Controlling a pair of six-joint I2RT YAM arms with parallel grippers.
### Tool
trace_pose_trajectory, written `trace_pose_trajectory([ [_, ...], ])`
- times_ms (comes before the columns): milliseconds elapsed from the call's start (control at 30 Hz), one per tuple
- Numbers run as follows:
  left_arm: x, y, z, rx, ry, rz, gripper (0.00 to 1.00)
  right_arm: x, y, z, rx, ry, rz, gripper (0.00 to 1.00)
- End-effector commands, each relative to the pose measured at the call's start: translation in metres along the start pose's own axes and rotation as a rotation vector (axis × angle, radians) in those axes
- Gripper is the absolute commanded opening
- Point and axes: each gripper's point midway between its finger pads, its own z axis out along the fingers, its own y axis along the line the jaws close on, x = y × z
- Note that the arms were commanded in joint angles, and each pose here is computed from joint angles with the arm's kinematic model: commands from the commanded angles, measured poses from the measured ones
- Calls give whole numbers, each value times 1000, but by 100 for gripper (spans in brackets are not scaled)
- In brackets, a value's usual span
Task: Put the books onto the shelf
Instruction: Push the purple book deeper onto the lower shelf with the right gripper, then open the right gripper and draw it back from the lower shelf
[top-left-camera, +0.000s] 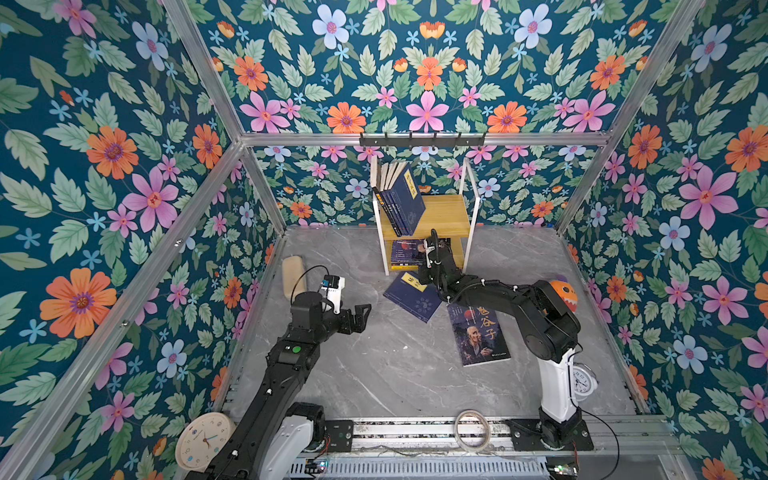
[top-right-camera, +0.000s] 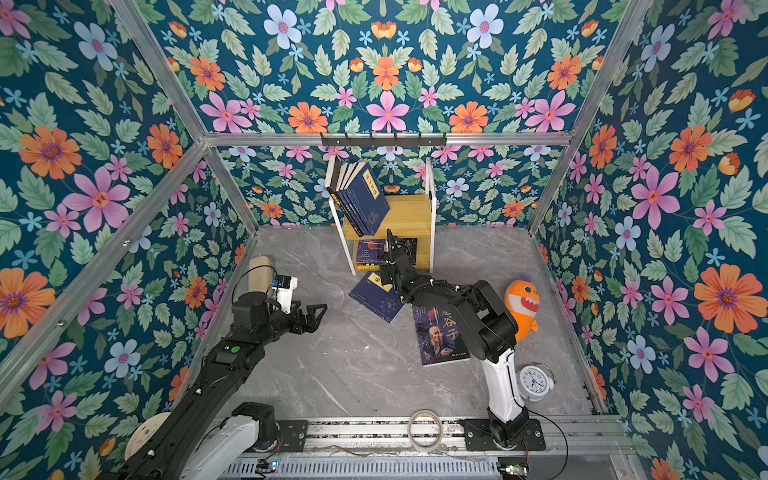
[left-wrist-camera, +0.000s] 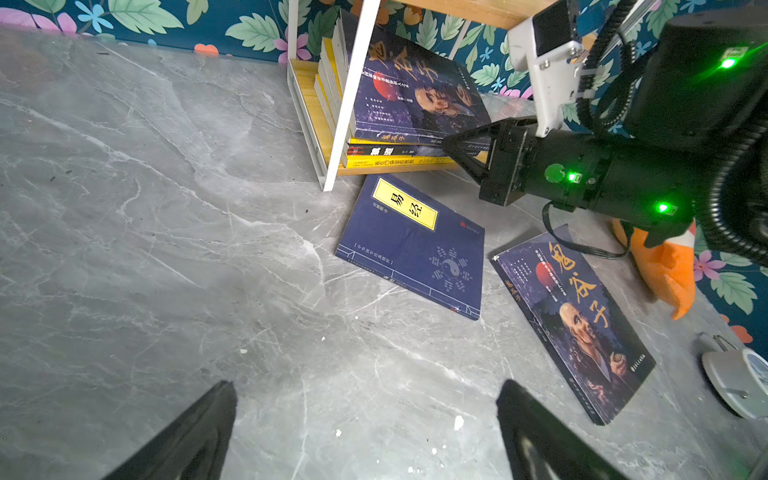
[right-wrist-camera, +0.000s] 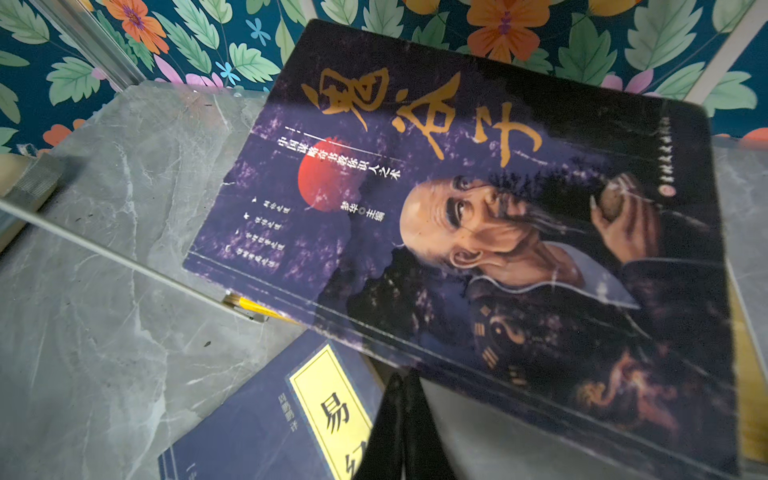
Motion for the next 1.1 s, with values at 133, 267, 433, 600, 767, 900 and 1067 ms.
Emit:
trace_pose_trajectory([
  [133,-6,-1,0,5,-24,14,100,-19,-7,-3,15,-53,-19,0],
  [267,-7,-4,-1,23,-29,3,100,-22,-10,-3,23,-56,-21,0],
  [433,-7,-2,-1,9,-29,8,100,-25,-10,1,20,-57,-27,0],
  [600,-6,0,-1,1,-26,12,100,-30,-11,2,18,-101,0,0],
  [767,-6,-3,-1,18,-26,3,100,-35,-13,-13,6,-164,59,0],
  [900,-6,-2,0,9,-24,12,100,-24,-26,-38,35,-161,98,0],
  [1067,-4,-2,0,16,-23,1,100,-4,-56,-53,93,-155,143,0],
])
